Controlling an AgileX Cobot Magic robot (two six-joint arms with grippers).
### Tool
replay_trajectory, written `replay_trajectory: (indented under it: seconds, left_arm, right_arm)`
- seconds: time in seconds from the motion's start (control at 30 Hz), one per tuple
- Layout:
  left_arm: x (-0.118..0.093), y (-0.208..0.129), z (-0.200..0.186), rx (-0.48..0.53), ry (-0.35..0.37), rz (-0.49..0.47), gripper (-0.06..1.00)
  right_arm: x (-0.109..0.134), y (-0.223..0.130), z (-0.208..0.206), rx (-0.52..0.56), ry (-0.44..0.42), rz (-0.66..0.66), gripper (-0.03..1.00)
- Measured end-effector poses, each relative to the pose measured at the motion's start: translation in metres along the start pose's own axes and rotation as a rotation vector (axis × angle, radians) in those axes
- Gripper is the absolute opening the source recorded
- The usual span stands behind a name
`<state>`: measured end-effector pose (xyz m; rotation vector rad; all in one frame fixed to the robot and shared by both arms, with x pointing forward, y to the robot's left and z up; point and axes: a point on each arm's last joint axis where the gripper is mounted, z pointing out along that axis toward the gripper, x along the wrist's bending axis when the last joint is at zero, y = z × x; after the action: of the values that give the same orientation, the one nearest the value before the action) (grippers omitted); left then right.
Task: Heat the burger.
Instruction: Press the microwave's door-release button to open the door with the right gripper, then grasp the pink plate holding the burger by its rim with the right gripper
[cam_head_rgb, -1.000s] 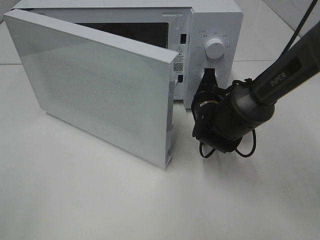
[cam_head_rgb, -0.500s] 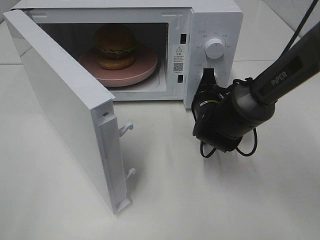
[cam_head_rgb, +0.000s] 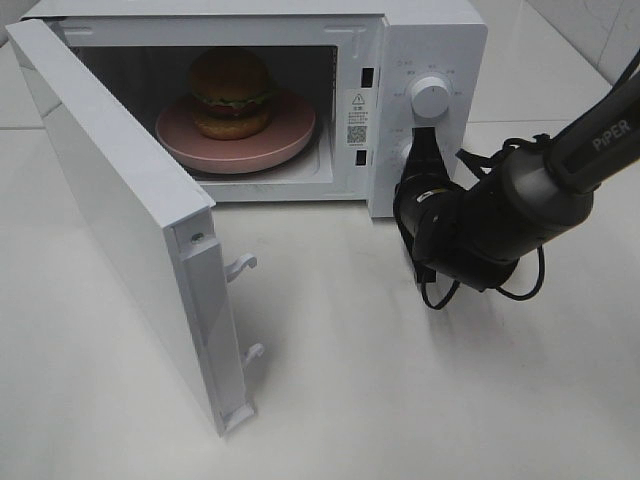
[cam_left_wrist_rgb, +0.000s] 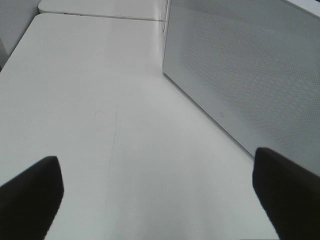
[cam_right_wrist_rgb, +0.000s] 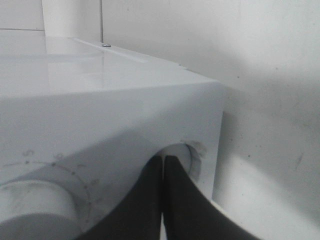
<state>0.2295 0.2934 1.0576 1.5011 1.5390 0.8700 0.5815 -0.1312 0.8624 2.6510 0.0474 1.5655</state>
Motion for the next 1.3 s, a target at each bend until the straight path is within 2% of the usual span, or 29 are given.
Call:
replay_trajectory:
  seconds: [0.43,0.7,0.77,0.87,0.93,0.97,1.03,1.13,1.2,1.23,1.3]
  left_arm:
    - [0.0,0.0,0.0,0.0,0.0,0.0,0.96]
    - [0.0,0.0,0.0,0.0,0.0,0.0,0.96]
    - [0.0,0.0,0.0,-0.001,0.0,0.0,0.96]
    - [0.0,0.0,0.0,-0.001,0.0,0.0,0.96]
    - [0.0,0.0,0.0,-0.001,0.0,0.0,0.96]
    - [0.0,0.0,0.0,-0.001,0.0,0.0,0.96]
    - [0.0,0.0,0.0,-0.001,0.0,0.0,0.96]
    - [0.0,0.0,0.0,-0.001,0.0,0.0,0.96]
    - [0.0,0.0,0.0,-0.001,0.0,0.0,0.96]
    - [0.0,0.0,0.0,-0.001,0.0,0.0,0.96]
    - [0.0,0.0,0.0,-0.001,0.0,0.0,0.96]
  right_arm:
    - [0.007,0.005,-0.027,0.089,-0.078,-0.124,0.01]
    - [0.011,0.009,-0.051,0.176,-0.13,-0.279,0.01]
    - [0.015,0.01,-0.063,0.234,-0.142,-0.4,0.01]
    - [0.016,0.009,-0.065,0.255,-0.147,-0.437,0.01]
    - [0.02,0.007,-0.075,0.343,-0.155,-0.586,0.01]
    - [0.02,0.007,-0.075,0.343,-0.155,-0.586,0.01]
    - [0.024,0.005,-0.083,0.408,-0.145,-0.713,0.01]
    - [0.024,0.004,-0.085,0.433,-0.146,-0.752,0.01]
    - [0.026,0.002,-0.094,0.514,-0.134,-0.871,0.01]
    - [0.026,0.002,-0.094,0.514,-0.134,-0.871,0.01]
    - [0.029,0.004,-0.101,0.575,-0.123,-0.953,0.01]
